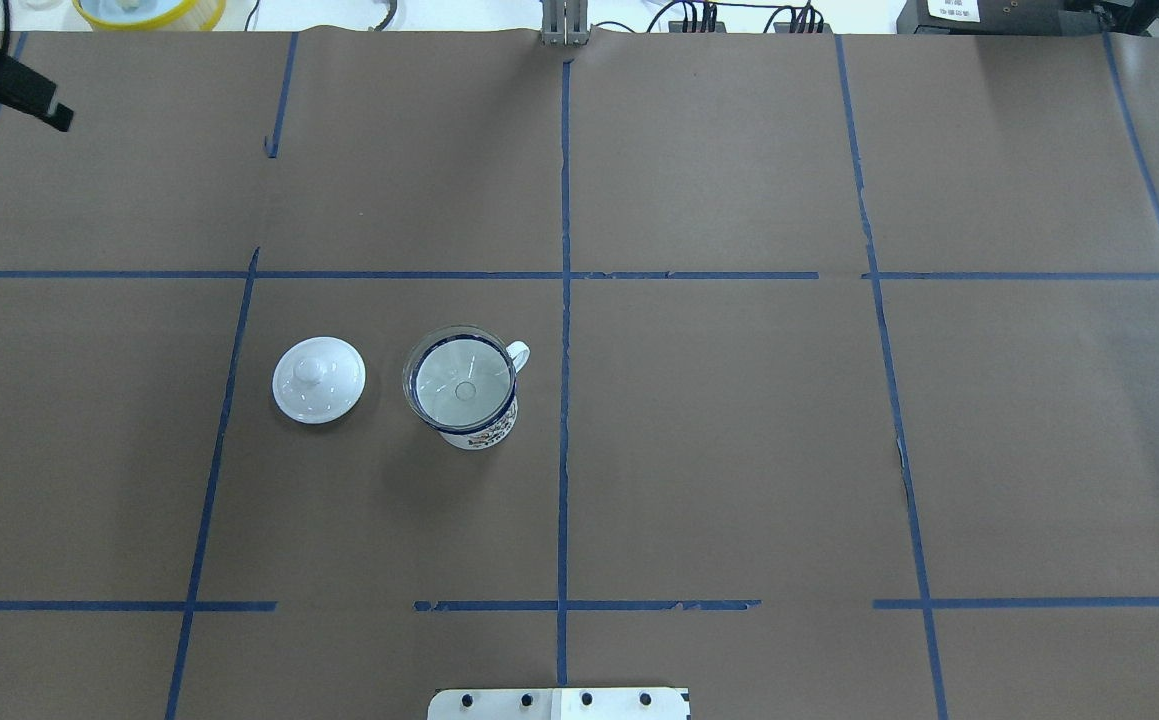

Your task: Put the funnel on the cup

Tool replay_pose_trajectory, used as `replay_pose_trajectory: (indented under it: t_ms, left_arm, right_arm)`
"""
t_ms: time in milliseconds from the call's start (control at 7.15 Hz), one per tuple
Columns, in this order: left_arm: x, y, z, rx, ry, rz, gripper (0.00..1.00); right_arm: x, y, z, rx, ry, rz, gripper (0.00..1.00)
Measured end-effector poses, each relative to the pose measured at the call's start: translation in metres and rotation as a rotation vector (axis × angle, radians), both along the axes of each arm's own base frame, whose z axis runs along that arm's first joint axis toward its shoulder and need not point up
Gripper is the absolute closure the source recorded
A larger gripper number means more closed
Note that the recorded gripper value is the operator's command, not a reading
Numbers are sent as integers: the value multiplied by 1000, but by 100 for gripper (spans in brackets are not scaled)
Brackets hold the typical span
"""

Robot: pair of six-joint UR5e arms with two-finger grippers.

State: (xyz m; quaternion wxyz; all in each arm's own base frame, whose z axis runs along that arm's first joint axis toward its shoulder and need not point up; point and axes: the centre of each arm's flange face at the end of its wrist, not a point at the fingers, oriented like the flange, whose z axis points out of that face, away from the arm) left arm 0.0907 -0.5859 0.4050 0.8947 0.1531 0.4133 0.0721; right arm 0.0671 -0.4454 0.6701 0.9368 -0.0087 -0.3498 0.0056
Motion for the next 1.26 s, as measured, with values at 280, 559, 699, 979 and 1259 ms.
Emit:
replay_pose_trajectory:
  t_ms: [280, 559, 699, 979, 1259]
  left_arm:
    - [-70, 52, 112, -50, -67, 29, 0]
    - [-115, 108, 182, -135, -91, 10, 0]
    - [-128, 122, 200, -168, -95, -4, 0]
    - [-136, 133, 219, -204, -98, -12, 0]
    - [-145, 150, 235, -240, -96, -29, 0]
  right_arm:
    - [0, 0, 0, 0, 0, 0, 0]
    - [0, 0, 0, 0, 0, 0, 0]
    - [0, 0, 0, 0, 0, 0, 0]
    - [0, 0, 0, 0, 0, 0, 0]
    - [0, 0, 0, 1, 0, 0, 0]
